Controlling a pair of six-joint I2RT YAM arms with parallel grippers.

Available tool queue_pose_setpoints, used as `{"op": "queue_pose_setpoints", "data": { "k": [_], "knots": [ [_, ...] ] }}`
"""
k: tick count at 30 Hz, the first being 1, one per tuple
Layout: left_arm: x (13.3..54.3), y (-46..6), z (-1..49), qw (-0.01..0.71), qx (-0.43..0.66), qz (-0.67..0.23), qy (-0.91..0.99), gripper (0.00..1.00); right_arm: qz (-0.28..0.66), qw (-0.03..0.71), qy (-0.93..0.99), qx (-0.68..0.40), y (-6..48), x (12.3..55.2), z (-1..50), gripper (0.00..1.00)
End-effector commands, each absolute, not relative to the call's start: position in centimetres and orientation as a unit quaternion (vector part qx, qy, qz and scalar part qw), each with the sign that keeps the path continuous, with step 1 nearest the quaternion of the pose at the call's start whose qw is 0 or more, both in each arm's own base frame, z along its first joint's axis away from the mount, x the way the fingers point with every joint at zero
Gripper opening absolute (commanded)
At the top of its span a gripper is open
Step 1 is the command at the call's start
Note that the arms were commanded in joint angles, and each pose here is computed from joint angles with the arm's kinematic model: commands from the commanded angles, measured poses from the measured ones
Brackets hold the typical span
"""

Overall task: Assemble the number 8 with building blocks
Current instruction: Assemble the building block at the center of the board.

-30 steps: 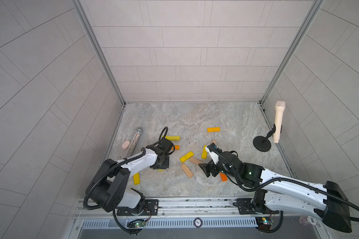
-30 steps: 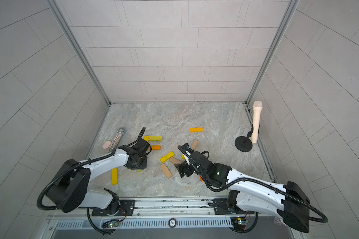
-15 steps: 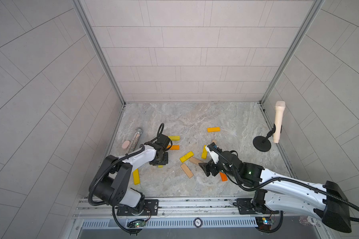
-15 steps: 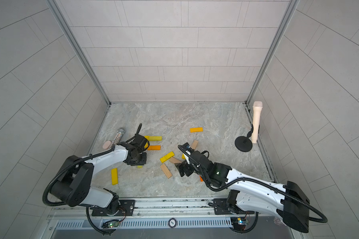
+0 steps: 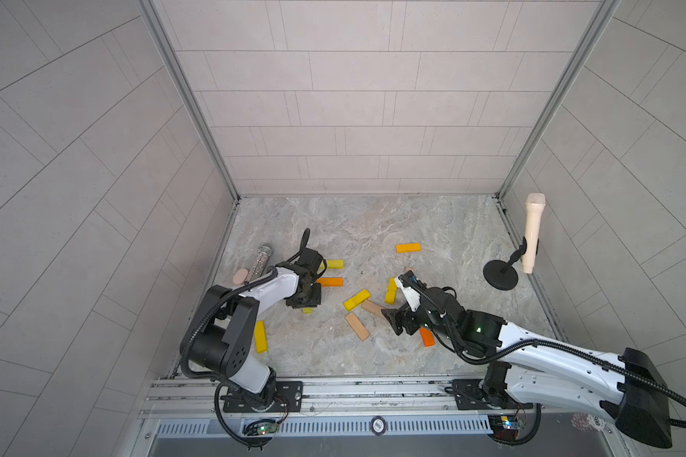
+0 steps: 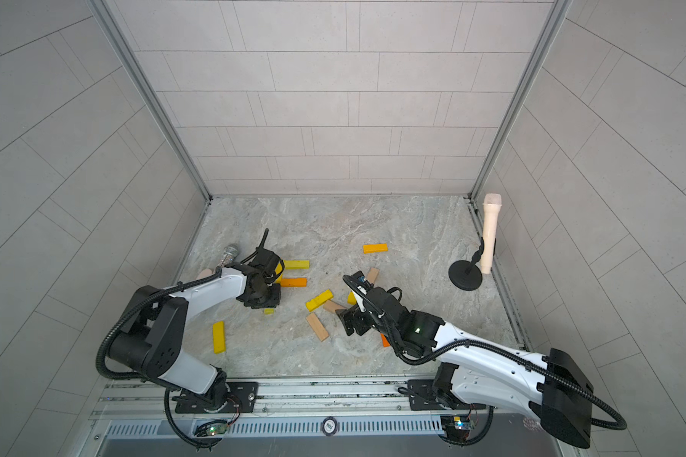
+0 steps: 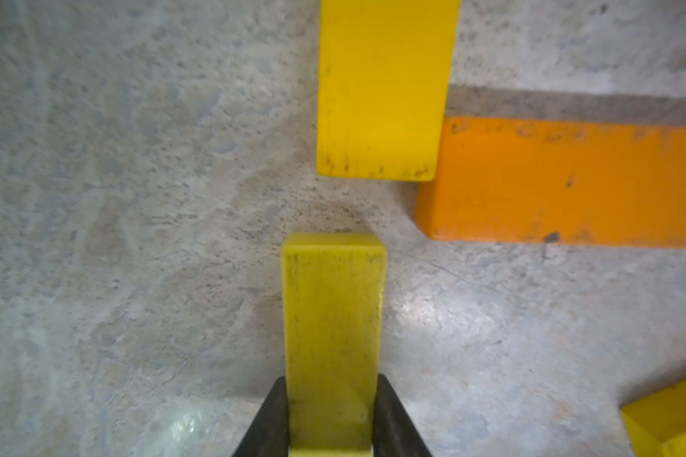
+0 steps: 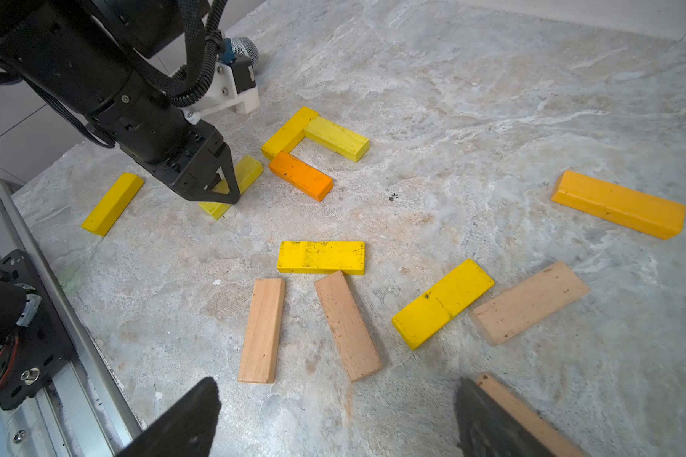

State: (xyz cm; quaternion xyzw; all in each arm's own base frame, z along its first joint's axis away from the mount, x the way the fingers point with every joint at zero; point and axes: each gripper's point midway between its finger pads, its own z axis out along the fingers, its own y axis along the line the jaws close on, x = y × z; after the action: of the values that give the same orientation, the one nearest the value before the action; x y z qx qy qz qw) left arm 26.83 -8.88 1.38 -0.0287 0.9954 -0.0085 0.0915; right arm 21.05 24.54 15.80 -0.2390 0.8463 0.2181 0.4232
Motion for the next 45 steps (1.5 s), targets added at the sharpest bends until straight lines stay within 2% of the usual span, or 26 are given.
{"op": "queue_pose_setpoints", "data": {
  "k": [1, 45],
  "knots": [
    [26.4, -8.6, 0.6, 0.07, -0.022, -0.004, 0.997, 0.3, 0.22, 0.437, 0.84, -0.235, 24.1, 21.3, 16.3, 0.93],
    [28.0, -9.5, 1.0, 0.073, -0.006, -0.027, 0.997, 0.3, 0.217, 0.441, 0.845, -0.212, 22.4, 21.6, 16.1, 0.92]
  ]
}}
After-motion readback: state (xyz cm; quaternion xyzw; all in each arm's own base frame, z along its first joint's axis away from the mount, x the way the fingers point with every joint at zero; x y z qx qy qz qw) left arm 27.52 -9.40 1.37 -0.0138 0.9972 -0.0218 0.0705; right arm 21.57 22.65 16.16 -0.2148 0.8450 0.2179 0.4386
